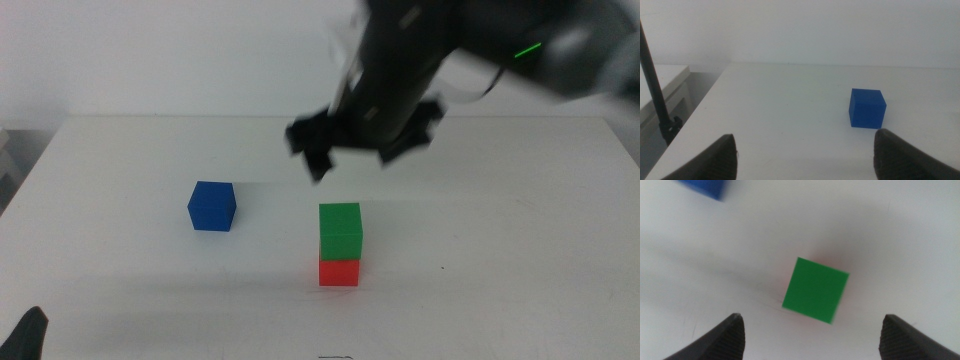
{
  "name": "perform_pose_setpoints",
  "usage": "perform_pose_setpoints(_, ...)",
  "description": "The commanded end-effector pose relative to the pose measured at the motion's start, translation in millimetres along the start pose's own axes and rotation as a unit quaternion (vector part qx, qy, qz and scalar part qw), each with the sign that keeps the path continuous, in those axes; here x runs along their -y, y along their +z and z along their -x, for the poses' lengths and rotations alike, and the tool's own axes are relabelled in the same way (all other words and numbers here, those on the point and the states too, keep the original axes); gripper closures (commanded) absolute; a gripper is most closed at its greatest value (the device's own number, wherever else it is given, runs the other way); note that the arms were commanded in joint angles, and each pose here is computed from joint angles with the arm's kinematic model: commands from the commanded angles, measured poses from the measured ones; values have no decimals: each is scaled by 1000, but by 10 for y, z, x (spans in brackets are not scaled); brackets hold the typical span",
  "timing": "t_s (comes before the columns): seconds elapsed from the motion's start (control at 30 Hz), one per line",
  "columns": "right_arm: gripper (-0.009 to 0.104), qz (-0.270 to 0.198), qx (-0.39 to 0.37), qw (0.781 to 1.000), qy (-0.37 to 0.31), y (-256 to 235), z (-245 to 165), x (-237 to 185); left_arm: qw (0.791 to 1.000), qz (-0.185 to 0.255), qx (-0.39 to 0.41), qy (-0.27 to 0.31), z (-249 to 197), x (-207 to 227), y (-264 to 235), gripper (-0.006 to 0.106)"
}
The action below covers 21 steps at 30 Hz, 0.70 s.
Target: Stack red cubes first, then green, then blue cubes in a specific spot.
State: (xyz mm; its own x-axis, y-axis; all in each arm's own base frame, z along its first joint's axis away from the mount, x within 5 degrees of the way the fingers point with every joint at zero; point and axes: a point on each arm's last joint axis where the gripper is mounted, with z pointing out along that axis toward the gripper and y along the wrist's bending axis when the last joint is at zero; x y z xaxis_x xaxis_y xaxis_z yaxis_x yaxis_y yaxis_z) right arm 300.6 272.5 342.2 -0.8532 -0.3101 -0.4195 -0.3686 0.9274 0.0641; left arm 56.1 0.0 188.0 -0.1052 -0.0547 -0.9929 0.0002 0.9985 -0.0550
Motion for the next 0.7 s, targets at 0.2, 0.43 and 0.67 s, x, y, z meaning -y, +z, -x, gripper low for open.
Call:
perform_pose_setpoints(0.2,23,44,152,974,-162,-1406,-450,331,999,-6,52,-5,93,10,-21,7)
perform_pose_setpoints(0.43,23,62,280,951,-119,-1777,-1204,829,999,-6,52,-5,93,10,-21,7)
perform_pose_setpoints(0.67,23,60,426,899,-84,-2015,-2052,1141,999,-6,52,-5,93,10,-21,7)
